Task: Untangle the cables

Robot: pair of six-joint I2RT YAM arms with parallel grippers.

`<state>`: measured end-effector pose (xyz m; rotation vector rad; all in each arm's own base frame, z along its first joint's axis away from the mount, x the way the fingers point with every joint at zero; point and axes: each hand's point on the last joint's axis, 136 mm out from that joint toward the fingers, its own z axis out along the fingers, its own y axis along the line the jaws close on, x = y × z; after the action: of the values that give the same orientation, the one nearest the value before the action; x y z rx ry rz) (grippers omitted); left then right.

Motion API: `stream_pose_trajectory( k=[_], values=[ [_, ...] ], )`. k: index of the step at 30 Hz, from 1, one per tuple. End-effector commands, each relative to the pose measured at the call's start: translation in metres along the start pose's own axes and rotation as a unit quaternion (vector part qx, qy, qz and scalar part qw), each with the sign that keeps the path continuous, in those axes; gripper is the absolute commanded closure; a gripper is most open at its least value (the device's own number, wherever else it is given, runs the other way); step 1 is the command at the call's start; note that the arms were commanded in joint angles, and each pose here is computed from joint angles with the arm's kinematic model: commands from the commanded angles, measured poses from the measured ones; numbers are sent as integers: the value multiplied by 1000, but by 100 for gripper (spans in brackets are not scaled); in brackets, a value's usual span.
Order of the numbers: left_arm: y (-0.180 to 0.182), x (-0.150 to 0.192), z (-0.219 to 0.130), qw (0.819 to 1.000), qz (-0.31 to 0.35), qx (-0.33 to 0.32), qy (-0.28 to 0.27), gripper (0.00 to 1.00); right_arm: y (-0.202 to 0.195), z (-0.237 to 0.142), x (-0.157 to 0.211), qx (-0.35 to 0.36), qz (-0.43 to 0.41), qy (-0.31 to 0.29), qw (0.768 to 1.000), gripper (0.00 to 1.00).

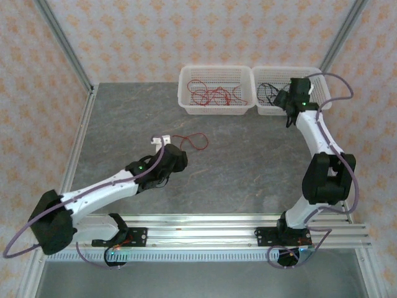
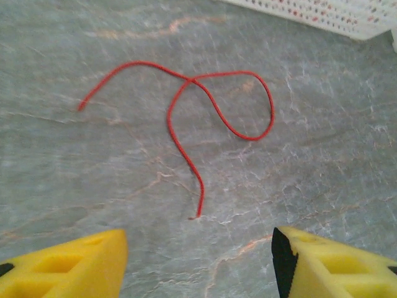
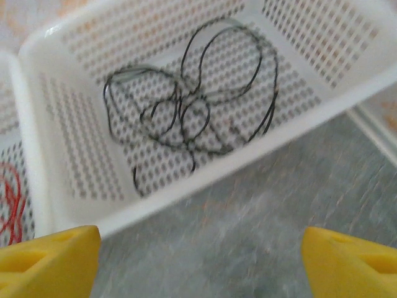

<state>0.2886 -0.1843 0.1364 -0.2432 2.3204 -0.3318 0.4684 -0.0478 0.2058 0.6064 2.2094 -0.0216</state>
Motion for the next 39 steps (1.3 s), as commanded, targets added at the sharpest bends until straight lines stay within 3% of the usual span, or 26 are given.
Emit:
stream_pose_trajectory(
  k=[1,15,21,26,39],
  values=[
    [-24,-4,17,999,-2,37,18,34,9,-18,11,-31,-4,-9,999,17],
    [-12,6,97,995,48,-66,61,34,-4,-45,82,-68,-6,15,998,16],
    [-1,-20,122,989,69,-117,50,38,-6,-44,93,-75,-3,21,997,16],
    [9,-28,141,982,102,-143,72,41,-7,-44,97,-76,-3,23,997,17],
    [36,-14,184,964,141,-173,142,52,-8,-41,100,-74,-6,27,997,17]
  ],
)
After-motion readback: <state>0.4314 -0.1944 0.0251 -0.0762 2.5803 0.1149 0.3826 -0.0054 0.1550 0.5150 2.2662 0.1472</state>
